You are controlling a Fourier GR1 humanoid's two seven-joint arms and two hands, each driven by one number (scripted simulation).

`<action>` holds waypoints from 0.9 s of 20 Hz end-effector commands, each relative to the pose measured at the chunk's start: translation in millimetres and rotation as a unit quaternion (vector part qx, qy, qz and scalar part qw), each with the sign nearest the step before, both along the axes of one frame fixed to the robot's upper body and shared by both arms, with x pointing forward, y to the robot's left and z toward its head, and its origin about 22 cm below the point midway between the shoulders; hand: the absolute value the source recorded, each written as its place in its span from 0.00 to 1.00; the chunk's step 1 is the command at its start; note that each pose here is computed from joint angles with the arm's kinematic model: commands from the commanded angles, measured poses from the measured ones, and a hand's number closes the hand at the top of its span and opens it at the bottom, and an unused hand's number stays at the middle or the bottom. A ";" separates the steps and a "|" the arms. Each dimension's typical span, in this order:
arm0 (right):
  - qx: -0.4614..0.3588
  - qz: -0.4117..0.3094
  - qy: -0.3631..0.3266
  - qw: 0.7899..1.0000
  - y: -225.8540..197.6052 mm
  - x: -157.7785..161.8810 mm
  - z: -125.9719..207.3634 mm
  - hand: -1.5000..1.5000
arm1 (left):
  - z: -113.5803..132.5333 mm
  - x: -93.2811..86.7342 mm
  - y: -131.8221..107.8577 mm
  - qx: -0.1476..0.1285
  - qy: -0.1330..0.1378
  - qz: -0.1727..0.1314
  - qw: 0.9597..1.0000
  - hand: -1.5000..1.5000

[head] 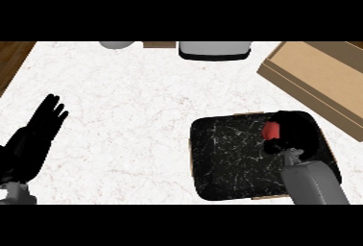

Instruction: Pick the bell pepper from the tray and place it in the cardboard box

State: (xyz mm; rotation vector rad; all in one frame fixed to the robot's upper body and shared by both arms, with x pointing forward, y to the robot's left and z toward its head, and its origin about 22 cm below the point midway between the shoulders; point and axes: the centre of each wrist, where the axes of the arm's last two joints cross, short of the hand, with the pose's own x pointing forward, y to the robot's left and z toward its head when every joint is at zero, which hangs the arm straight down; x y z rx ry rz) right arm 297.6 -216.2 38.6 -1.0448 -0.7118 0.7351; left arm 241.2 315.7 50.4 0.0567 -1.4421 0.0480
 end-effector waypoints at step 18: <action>-0.009 0.369 0.017 0.929 -25.1 51.1 13.2 1.00 | 10.9 18.0 -7.9 0.005 -0.010 -0.013 1.000 0.50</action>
